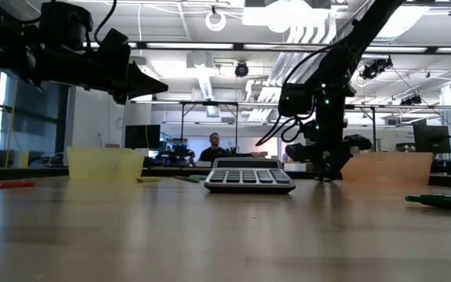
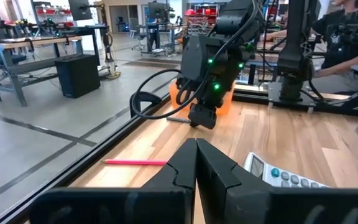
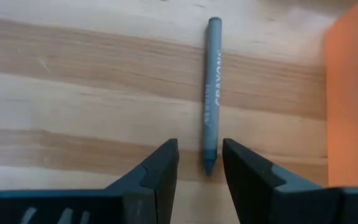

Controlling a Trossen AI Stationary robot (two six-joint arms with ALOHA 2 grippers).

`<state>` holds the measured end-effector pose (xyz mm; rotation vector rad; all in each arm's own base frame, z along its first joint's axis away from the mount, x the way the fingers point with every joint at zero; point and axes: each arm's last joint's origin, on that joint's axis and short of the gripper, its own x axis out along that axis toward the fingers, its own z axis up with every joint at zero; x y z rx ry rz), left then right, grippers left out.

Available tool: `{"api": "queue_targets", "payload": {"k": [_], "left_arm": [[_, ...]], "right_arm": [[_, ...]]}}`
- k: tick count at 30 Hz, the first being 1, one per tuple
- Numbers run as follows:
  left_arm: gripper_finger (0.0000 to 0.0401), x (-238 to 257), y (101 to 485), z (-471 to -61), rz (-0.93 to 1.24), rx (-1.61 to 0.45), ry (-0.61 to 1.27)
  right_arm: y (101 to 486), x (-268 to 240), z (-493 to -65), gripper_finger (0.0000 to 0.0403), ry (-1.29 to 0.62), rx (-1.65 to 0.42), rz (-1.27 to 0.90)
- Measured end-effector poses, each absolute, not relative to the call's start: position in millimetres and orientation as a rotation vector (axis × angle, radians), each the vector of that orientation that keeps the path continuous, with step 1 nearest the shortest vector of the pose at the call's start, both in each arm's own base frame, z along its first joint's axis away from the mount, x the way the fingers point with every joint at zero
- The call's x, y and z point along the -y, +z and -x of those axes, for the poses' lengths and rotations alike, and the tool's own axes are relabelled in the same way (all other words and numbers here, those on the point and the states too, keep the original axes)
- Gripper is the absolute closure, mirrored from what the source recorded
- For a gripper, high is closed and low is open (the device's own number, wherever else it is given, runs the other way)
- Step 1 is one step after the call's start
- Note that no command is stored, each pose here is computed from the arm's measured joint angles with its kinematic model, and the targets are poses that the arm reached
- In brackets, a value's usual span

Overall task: Sort crayons/erasers/pens/pencils in bins
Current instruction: Put the gray crayon into the yellow bin

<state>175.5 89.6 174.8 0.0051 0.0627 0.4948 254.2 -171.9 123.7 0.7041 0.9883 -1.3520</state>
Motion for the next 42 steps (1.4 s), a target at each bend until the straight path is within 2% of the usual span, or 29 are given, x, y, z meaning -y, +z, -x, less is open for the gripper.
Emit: {"api": "queue_targets", "payload": {"k": [8, 21, 28, 34, 42], "left_arm": [[0.0401, -90, 175, -175, -0.006, -0.061, 0.496], [0.0401, -90, 175, -175, 0.009, -0.055, 0.498], [0.0401, -92, 175, -175, 0.095, -0.033, 0.511], [0.0401, -98, 175, -171, 0.199, -0.004, 0.526], [0.04, -103, 177, -169, 0.302, 0.019, 0.461]], "right_arm": [[124, 176, -261, 0.0284, -1.286, -0.947, -0.674], [116, 170, -261, 0.0367, -1.198, -0.949, -0.665], [117, 170, -261, 0.0387, -1.163, -1.0, -0.608], [133, 158, -266, 0.0388, -1.03, -1.035, -0.59], [171, 122, -291, 0.0388, -0.826, -0.843, -0.467]]}}
